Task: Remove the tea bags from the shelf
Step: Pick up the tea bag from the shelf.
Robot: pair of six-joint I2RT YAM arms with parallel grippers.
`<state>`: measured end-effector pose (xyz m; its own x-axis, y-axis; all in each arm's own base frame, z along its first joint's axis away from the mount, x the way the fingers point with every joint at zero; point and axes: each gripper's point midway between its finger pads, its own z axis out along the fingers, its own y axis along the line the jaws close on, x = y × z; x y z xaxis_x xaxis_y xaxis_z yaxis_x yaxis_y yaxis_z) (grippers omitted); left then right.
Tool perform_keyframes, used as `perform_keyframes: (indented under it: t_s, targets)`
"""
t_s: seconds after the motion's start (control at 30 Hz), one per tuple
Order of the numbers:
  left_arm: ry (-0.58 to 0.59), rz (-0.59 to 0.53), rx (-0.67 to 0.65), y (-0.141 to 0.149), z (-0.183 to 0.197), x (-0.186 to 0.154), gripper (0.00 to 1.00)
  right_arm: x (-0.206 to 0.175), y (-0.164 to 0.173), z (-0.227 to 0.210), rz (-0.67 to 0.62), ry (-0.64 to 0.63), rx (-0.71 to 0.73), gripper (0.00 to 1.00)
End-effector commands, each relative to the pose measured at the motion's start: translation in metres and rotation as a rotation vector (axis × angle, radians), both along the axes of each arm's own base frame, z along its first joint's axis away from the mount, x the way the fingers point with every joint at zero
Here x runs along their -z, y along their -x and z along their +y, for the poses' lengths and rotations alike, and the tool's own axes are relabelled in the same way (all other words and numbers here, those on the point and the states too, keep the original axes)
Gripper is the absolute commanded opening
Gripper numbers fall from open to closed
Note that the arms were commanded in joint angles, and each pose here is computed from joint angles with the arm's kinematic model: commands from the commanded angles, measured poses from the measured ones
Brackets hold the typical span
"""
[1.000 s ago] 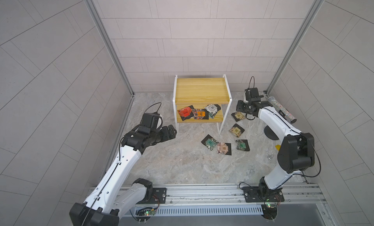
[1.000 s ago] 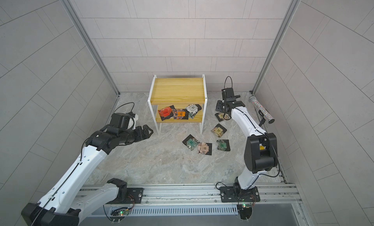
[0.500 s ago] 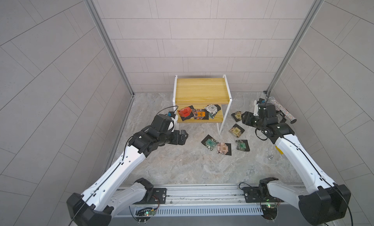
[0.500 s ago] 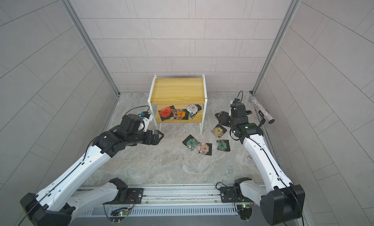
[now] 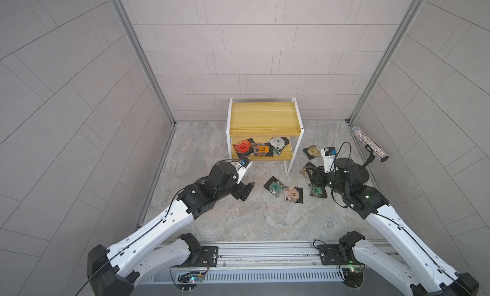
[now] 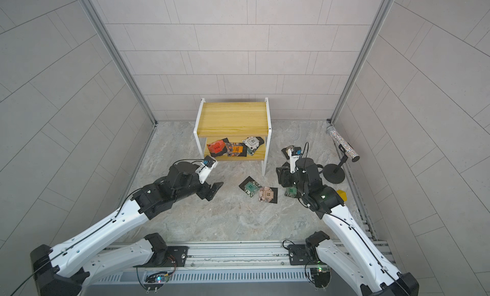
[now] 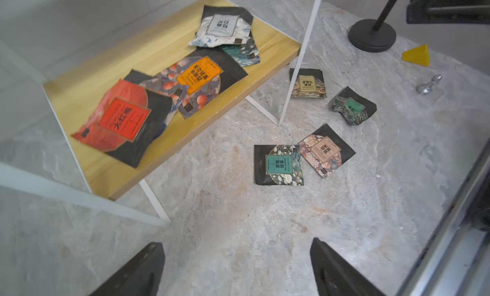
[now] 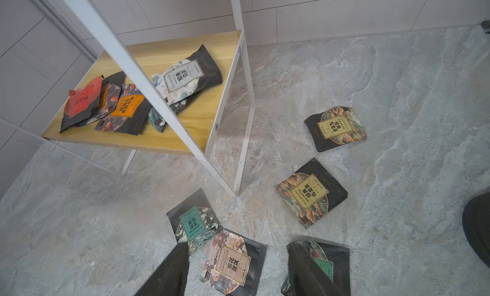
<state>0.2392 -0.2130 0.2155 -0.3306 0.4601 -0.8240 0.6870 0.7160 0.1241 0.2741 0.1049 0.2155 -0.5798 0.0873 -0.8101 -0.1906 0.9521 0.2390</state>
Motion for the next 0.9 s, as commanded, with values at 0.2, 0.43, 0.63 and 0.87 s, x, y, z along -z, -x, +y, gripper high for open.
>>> perform_keyframes:
  t_s: [0.2, 0.43, 0.63, 0.87]
  targets:
    - [-0.154, -0.362, 0.171, -0.04, -0.036, -0.017, 0.96, 0.007, 0.004, 0.011, -0.056, 0.011, -0.024, 0.63]
    - [-0.207, -0.423, 0.221, -0.069, -0.067, -0.012, 0.96, 0.012, 0.007, 0.007, -0.062, 0.017, -0.001, 0.63]
    - [-0.196, -0.403, 0.255, -0.094, -0.086, -0.007, 0.96, 0.026, 0.013, 0.005, -0.041, 0.018, 0.005, 0.63]
    - [-0.198, -0.366, 0.29, -0.112, -0.101, 0.007, 0.93, 0.025, 0.016, 0.0, -0.054, 0.023, 0.019, 0.63]
